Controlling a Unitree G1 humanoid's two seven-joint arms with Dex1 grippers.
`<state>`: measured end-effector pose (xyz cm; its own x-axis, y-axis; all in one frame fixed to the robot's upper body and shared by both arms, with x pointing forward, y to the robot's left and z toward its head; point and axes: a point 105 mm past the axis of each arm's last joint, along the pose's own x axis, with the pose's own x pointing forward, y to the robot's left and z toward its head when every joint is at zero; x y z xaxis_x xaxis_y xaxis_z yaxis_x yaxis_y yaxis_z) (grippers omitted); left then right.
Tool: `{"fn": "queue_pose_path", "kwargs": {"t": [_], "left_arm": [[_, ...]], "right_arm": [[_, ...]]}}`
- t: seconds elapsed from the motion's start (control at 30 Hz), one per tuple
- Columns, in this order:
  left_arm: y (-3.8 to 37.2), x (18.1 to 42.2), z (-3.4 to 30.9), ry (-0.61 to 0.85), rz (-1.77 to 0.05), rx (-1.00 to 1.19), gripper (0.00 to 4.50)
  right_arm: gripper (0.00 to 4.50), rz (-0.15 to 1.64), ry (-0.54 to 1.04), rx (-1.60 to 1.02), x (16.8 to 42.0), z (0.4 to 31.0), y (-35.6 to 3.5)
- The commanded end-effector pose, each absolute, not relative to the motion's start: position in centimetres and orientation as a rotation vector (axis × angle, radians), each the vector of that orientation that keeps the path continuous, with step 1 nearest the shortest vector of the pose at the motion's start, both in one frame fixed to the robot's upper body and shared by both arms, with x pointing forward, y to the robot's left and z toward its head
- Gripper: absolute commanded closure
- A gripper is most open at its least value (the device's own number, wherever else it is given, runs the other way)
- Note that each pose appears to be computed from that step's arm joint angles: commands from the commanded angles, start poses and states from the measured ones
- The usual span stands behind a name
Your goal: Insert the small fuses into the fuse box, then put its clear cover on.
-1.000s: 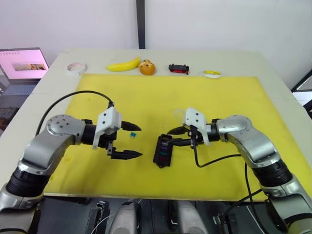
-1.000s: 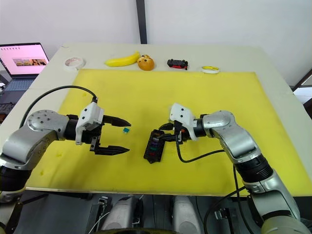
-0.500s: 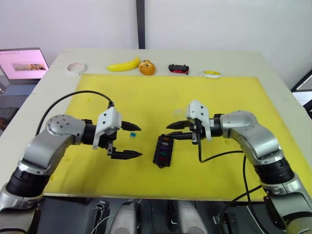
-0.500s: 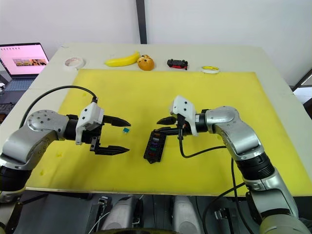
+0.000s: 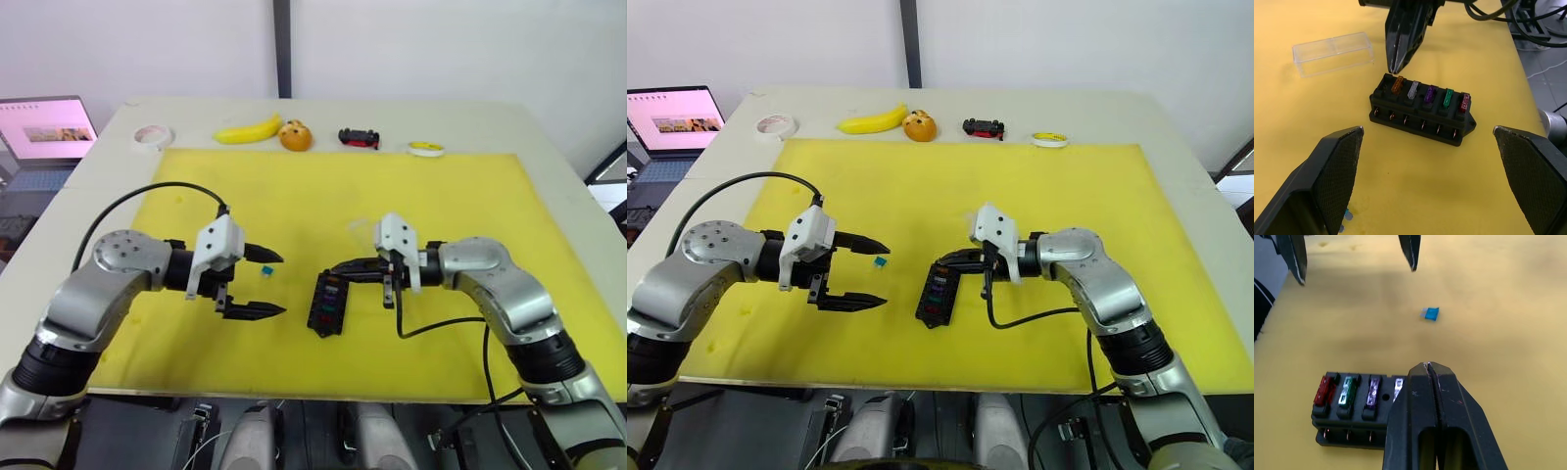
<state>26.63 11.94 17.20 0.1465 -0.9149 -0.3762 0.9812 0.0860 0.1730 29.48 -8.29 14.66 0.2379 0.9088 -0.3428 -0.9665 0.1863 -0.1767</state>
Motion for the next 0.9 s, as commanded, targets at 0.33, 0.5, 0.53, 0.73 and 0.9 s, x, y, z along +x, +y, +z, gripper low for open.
{"fn": "queue_pose_path", "kwargs": {"t": [0.33, 0.5, 0.53, 0.73, 0.9], "left_arm": [[11.8, 26.5, 18.0, 0.147, -1.428, 0.455, 0.00], [11.9, 26.6, 18.0, 0.149, -1.423, 0.451, 0.00], [12.1, 26.6, 18.0, 0.155, -1.415, 0.448, 0.00], [14.2, 27.2, 18.1, 0.208, -1.325, 0.418, 0.00], [18.9, 28.0, 18.0, 0.334, -1.144, 0.357, 0.00]], "right_arm": [[4.47, 1.291, 0.263, -0.448, 30.0, 12.2, -9.2], [4.47, 1.326, 0.174, -0.389, 29.6, 15.4, -8.4], [4.47, 1.337, 0.141, -0.366, 29.4, 16.8, -8.2], [4.47, 1.350, 0.052, -0.357, 28.4, 21.7, -8.6], [4.47, 1.211, 0.101, -0.505, 28.9, 22.3, -13.7]]}}
